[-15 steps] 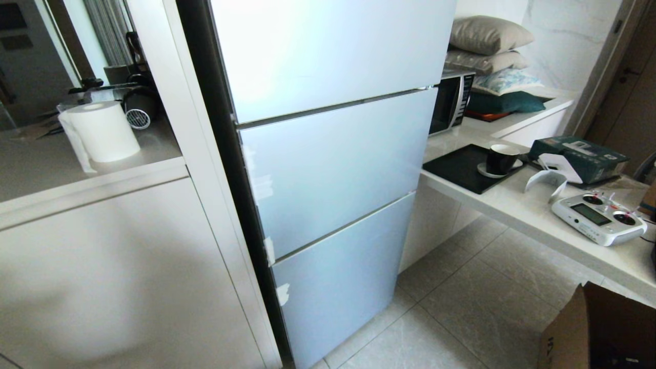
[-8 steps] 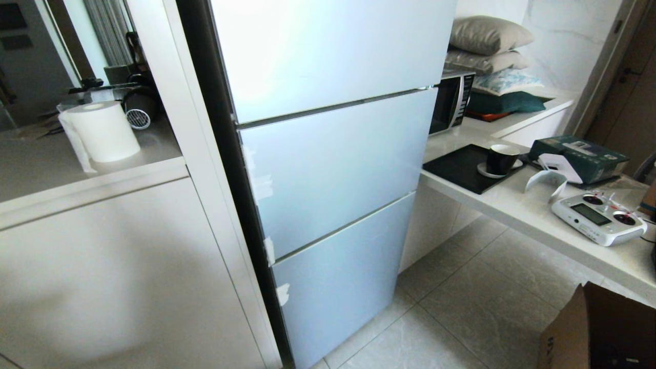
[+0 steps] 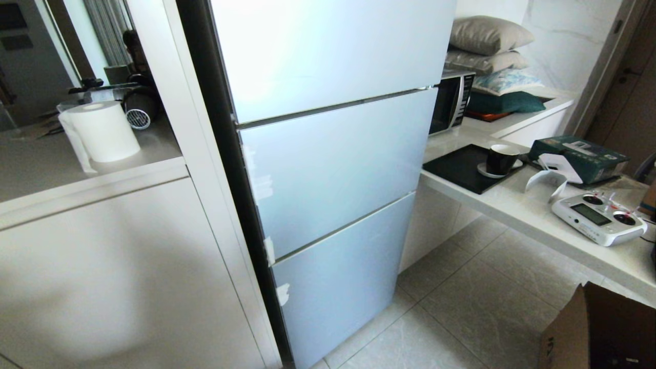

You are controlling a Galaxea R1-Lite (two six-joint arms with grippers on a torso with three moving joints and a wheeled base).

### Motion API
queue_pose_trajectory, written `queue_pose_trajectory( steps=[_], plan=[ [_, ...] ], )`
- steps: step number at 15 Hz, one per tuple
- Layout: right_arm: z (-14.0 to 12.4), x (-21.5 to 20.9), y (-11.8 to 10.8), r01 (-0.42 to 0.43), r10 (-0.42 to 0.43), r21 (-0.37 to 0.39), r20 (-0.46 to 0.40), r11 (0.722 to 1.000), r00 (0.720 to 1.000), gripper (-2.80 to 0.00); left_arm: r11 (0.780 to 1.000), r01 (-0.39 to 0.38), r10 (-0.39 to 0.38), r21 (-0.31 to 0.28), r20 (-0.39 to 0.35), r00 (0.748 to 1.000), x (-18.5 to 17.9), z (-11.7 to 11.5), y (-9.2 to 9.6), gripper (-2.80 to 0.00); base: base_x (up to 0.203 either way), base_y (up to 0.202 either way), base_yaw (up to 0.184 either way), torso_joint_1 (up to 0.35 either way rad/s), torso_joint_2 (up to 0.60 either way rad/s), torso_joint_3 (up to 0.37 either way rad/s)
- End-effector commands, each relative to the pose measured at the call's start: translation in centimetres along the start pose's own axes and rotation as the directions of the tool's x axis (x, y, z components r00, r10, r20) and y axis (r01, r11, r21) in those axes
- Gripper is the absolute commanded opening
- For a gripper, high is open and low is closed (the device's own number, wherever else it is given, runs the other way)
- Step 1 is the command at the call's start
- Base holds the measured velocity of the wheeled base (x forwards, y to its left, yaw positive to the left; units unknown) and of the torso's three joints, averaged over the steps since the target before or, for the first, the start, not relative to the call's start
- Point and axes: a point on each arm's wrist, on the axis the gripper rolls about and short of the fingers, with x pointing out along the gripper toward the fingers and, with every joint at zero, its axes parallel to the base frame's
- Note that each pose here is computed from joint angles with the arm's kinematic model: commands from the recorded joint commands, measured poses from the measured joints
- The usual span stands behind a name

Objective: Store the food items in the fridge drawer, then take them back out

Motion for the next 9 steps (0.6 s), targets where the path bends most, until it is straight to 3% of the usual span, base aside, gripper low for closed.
queue_pose_trajectory(
  steps=[1, 9],
  plan=[
    [0.02, 0.02, 0.0, -0.001, 0.001, 0.0, -0.002, 1.0, 1.0, -2.8, 1.0, 0.0, 0.0, 0.0, -0.002, 1.0, 0.01, -0.01, 0.0, -2.8, 0.0, 0.0, 0.0, 0.0, 0.0, 0.0],
    [0.02, 0.02, 0.0, -0.002, 0.002, 0.0, -0.002, 1.0, 1.0, -2.8, 1.0, 0.0, 0.0, -0.003, -0.002, 1.0, 0.01, -0.01, 0.0, -2.8, 0.0, 0.0, 0.0, 0.0, 0.0, 0.0]
  ],
)
